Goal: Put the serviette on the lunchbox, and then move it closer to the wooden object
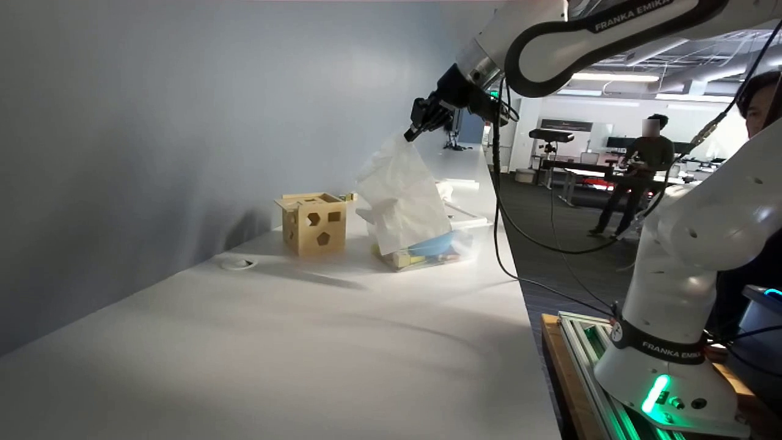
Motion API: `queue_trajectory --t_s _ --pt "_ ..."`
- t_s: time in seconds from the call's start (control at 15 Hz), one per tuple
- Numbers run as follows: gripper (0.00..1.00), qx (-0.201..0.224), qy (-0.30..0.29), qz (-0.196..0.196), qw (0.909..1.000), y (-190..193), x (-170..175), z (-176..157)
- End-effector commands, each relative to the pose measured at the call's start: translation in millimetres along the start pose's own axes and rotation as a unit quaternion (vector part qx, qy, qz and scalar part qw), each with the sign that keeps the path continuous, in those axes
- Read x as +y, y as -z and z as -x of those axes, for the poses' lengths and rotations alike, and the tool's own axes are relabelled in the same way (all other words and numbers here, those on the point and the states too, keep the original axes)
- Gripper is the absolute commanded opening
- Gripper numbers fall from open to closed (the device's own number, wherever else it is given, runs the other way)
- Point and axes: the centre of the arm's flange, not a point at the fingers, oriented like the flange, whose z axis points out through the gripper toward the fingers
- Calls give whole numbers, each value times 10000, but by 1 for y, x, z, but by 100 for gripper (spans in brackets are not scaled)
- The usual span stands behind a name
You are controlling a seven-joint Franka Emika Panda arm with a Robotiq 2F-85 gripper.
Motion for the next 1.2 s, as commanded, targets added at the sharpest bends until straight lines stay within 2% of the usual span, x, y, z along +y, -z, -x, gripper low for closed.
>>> queue_trajectory --t_s 0.0,0.2,0.47,0.73,0.93,1.0,1.13 --pt "0 348 -669 278 9968 -29 -4 -35" --pt "0 358 -1152 600 9909 -39 18 -41" --pt "0 58 -735 1371 9878 -15 56 -23" --pt "0 -30 -814 2128 9737 -8 89 -11" --pt "0 -138 -862 2834 9550 -14 107 -1" --pt "26 -136 -927 3072 9470 -19 113 1" --pt "33 -208 -970 3334 9375 -29 116 4"
